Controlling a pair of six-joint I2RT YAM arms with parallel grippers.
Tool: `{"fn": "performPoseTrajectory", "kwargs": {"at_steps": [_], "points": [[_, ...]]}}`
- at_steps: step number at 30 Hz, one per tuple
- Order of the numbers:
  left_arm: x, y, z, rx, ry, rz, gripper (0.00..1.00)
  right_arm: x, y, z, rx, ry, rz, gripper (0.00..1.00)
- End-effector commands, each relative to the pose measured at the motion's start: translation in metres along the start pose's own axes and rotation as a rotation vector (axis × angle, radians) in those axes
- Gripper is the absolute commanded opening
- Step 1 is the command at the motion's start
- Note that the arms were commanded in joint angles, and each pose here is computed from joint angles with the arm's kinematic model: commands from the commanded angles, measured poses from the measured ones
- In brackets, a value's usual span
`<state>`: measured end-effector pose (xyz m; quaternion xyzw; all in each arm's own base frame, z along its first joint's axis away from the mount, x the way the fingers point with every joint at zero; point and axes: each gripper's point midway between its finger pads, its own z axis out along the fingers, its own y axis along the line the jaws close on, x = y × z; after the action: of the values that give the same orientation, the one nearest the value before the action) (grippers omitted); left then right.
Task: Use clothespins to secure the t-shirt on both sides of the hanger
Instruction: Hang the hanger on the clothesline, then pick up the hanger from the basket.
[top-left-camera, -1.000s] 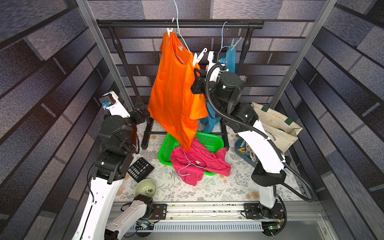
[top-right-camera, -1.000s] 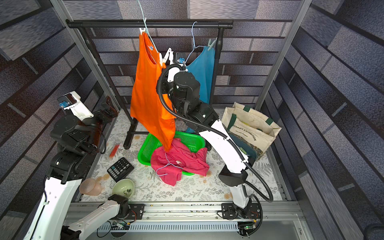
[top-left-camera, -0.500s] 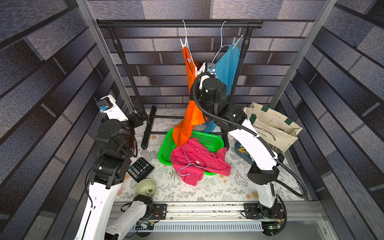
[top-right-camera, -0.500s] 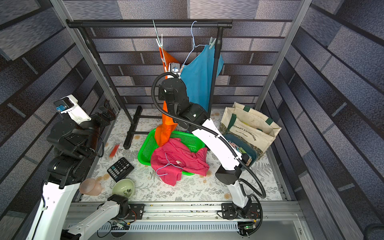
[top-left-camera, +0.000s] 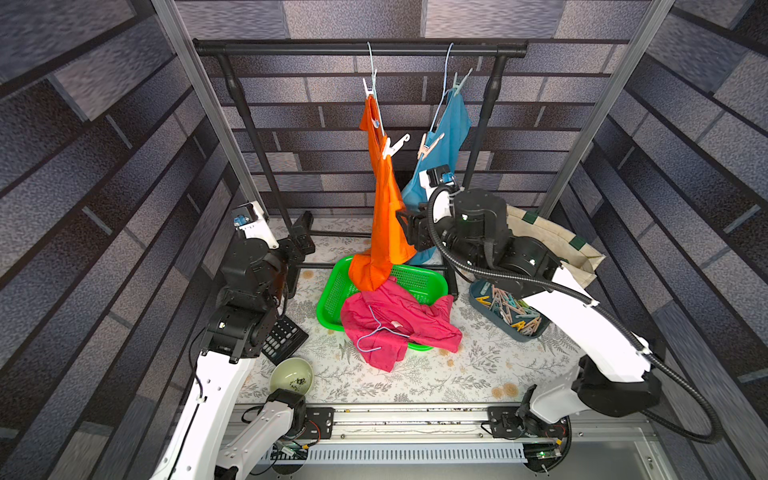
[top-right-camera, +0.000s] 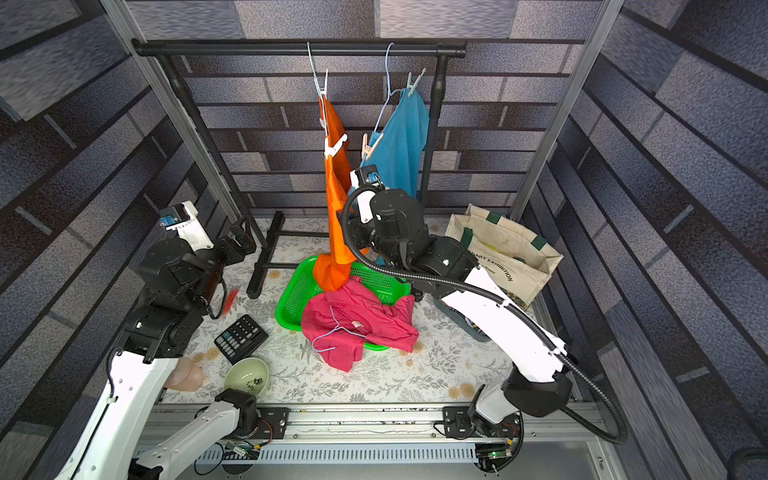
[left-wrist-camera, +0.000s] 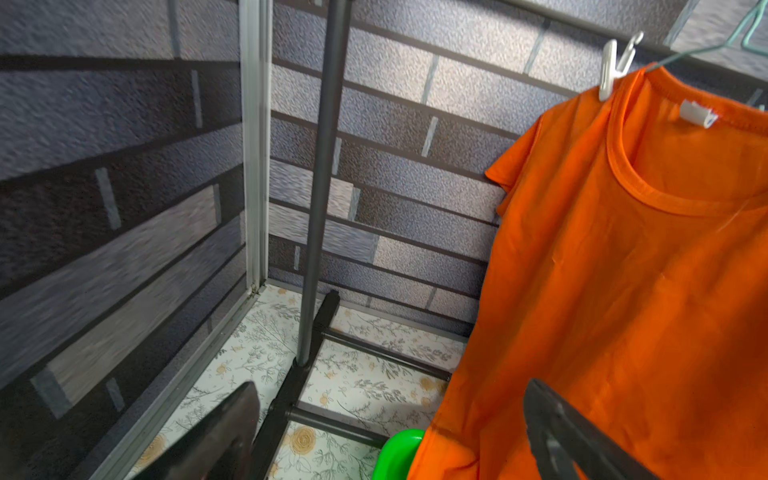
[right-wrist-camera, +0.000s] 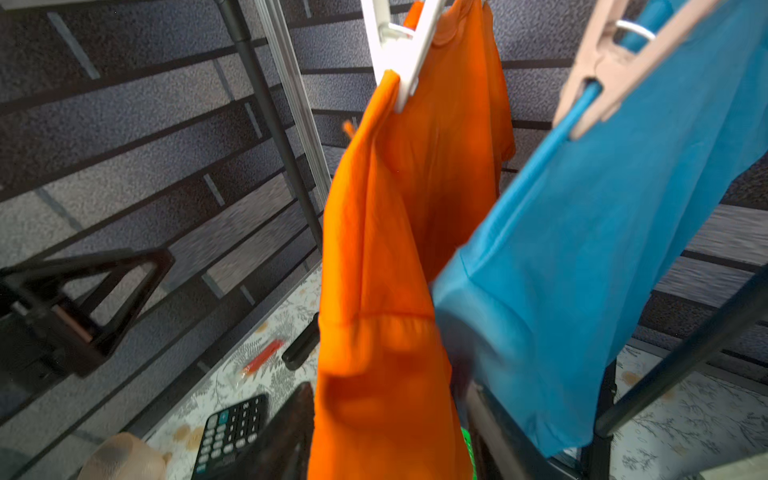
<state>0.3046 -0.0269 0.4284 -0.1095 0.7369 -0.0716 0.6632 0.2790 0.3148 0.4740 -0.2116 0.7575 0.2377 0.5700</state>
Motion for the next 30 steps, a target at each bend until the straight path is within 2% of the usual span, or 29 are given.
{"fn": "performPoseTrajectory", "kwargs": {"at_steps": [1, 5, 10, 13, 15, 18, 21, 23, 27, 30], "points": [[0.026, -0.020, 0.009, 0.110, 0.094, -0.017, 1.00, 0.021, 0.000, -0.030, -0.060, 0.037, -0.051, 0.60], [0.046, -0.020, 0.007, 0.093, 0.122, 0.045, 1.00, 0.069, -0.037, -0.059, 0.067, 0.134, -0.047, 0.55], [0.075, -0.032, 0.006, 0.141, 0.188, 0.054, 1.00, 0.167, -0.098, -0.080, 0.345, 0.403, -0.010, 0.53], [0.097, -0.041, 0.009, 0.140, 0.233, 0.093, 1.00, 0.218, -0.120, -0.087, 0.422, 0.558, 0.086, 0.52], [0.105, -0.044, 0.009, 0.128, 0.240, 0.127, 1.00, 0.242, -0.112, -0.081, 0.354, 0.614, 0.121, 0.51], [0.112, -0.044, 0.009, 0.120, 0.258, 0.143, 0.99, 0.266, -0.097, -0.070, 0.249, 0.682, 0.085, 0.52], [0.116, -0.041, 0.007, 0.117, 0.270, 0.149, 0.91, 0.289, -0.086, -0.063, 0.172, 0.786, 0.030, 0.49], [0.118, -0.035, 0.006, 0.103, 0.270, 0.135, 0.89, 0.302, -0.072, -0.055, 0.094, 0.829, 0.015, 0.47], [0.122, -0.015, 0.008, 0.077, 0.285, 0.024, 0.89, 0.311, -0.023, -0.034, -0.084, 0.802, -0.117, 0.47], [0.121, -0.007, 0.007, 0.066, 0.287, -0.025, 0.94, 0.309, -0.008, -0.021, -0.129, 0.768, -0.179, 0.48]]}}
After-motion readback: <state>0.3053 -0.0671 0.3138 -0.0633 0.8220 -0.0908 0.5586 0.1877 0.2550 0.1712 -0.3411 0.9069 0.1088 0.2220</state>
